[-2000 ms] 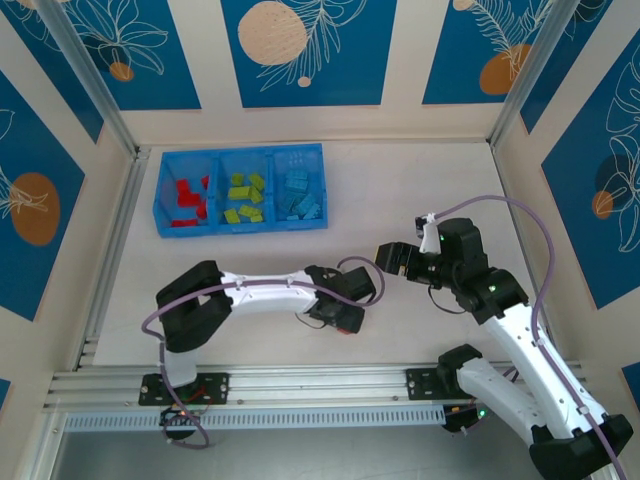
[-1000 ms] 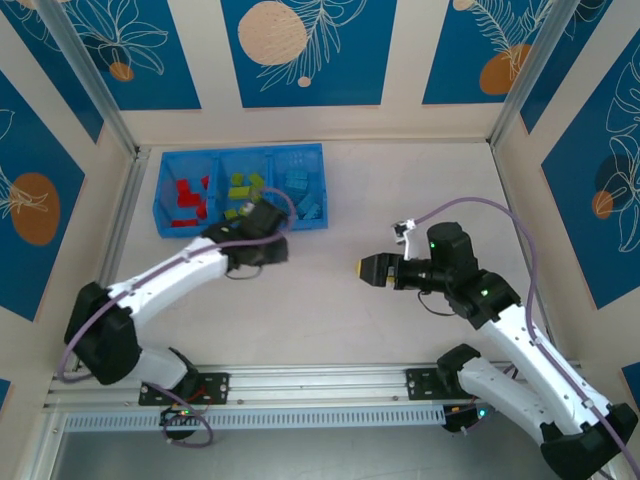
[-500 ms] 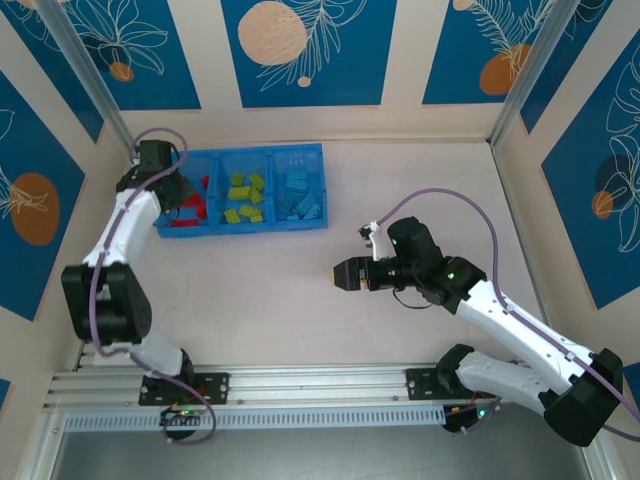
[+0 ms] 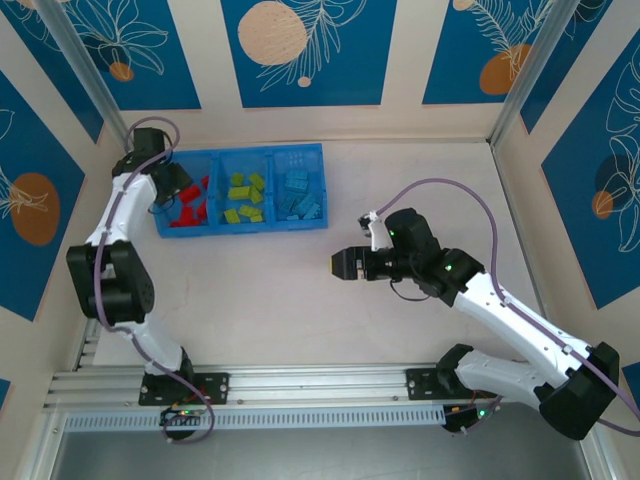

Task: Sort the legos into containers by color

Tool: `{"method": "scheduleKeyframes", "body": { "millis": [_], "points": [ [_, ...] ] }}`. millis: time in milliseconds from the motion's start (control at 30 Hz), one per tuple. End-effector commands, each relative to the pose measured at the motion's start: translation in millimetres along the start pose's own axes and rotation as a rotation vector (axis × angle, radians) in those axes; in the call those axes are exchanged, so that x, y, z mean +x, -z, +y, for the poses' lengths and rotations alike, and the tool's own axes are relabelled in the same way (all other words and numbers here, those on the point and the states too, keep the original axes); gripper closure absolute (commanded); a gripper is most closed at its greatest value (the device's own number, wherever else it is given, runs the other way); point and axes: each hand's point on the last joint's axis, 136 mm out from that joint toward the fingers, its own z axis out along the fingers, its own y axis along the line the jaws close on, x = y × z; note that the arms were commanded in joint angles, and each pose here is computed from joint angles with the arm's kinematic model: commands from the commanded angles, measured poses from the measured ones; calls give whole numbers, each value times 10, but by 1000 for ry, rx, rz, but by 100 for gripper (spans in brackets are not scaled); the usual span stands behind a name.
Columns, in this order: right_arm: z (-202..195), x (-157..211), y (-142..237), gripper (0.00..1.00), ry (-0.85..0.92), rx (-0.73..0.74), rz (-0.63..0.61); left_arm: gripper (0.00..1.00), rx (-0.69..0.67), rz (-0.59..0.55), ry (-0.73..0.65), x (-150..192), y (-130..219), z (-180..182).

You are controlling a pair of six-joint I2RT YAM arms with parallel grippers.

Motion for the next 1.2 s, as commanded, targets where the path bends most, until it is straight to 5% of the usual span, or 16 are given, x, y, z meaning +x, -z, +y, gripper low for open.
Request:
{"method": "scheduleKeyframes", "body": {
  "millis": [0, 133, 333, 400, 500, 700, 800, 967, 1000, 1167],
  "points": [
    [-270, -191, 130, 26, -64, 108, -105, 45, 128, -71, -33, 81, 606, -201],
    [-811, -436, 289, 24, -124, 240, -248, 44, 242, -144, -207, 514, 1115, -494],
    [-1916, -704, 676, 23, -76, 669, -466, 33, 475, -254, -482, 1296, 1390, -711],
    [-2213, -726, 727, 23, -23, 753, -516, 24, 532, -304, -570, 1457, 1353, -652],
    [-2562, -708, 695, 22, 62, 820, -560, 3, 418, -427, -623, 1431, 1154, -385],
    [-3047, -772, 495, 21, -19, 745, -558, 0, 244, -559, -703, 1467, 704, -57],
    [-3016, -951, 455, 20, 82, 727, -605, 0, 205, -564, -714, 1449, 520, -7],
    [-3024, -994, 273, 16, 225, 646, -658, 0, 255, -563, -614, 1314, 184, 90],
    [-2986, -937, 188, 1, 254, 621, -638, 0, 263, -551, -583, 1270, 85, 137],
    [-3016, -957, 211, 1, 239, 649, -627, 0, 311, -505, -656, 1168, -237, 14]
  ]
}}
